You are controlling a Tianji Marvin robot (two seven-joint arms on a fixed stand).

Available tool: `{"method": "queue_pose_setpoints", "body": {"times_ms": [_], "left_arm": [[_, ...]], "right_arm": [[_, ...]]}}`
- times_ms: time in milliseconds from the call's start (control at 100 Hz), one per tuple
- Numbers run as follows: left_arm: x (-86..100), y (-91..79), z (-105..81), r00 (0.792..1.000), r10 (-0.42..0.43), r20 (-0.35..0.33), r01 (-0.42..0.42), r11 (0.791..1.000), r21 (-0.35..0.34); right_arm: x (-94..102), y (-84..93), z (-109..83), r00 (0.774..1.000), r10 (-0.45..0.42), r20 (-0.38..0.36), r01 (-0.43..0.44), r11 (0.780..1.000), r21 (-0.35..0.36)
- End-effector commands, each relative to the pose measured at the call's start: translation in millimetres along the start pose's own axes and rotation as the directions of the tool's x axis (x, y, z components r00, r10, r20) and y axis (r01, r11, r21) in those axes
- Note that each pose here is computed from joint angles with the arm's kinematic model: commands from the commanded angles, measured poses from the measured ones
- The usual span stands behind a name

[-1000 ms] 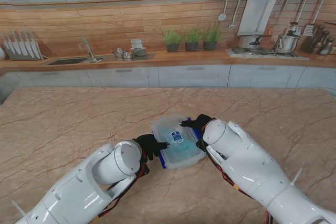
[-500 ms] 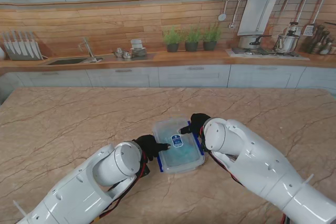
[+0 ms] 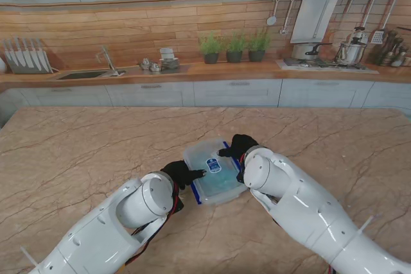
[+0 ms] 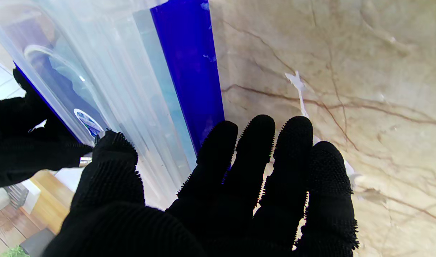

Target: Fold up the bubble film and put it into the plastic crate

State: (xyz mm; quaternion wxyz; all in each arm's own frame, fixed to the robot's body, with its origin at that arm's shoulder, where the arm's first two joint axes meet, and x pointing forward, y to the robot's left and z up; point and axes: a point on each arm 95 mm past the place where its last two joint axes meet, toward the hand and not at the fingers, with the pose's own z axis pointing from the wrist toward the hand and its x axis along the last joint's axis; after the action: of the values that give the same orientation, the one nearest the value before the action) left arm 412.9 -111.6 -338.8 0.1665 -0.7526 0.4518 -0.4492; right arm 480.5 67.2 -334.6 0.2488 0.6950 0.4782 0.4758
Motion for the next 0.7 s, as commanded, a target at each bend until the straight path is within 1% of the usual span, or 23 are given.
{"method": "queue_pose_setpoints", "body": {"times_ms": [0,170,340,490,620,690], "left_arm": [[6.5,-2.1,-4.3,1.000,-0.014,-0.017,0.014,1.000,0.006],[1.1,-12.1,-5.3,1.000,-0.016,-0.003,0.016,0.999,0.045],[-4.2,-16.6,-6.8,1.000,-0.031,0.004,0.031,0.997,0.075],[-11.2,-13.7,-13.1,0.998,-0.056,0.007,0.056,0.995,0.078],[-16.5,-7.8,-16.6,0.996,-0.083,0.020,0.081,0.993,0.082],[-18.3,-3.8,-16.2,0.993,-0.111,0.031,0.109,0.992,0.064]], "right_arm": [[0.2,-8.3,-2.2,1.000,0.016,0.010,-0.016,1.000,0.012],[-12.1,-10.6,-1.9,0.997,0.037,0.073,-0.038,0.999,0.010],[-18.6,-11.4,-5.4,0.994,0.059,0.096,-0.061,0.998,0.011],[-22.1,-12.0,-11.1,0.993,0.076,0.095,-0.077,0.997,0.000],[-23.2,-13.4,-16.1,0.991,0.094,0.091,-0.094,0.996,-0.009],[-23.4,-14.2,-18.6,0.991,0.101,0.090,-0.101,0.995,-0.005]]}}
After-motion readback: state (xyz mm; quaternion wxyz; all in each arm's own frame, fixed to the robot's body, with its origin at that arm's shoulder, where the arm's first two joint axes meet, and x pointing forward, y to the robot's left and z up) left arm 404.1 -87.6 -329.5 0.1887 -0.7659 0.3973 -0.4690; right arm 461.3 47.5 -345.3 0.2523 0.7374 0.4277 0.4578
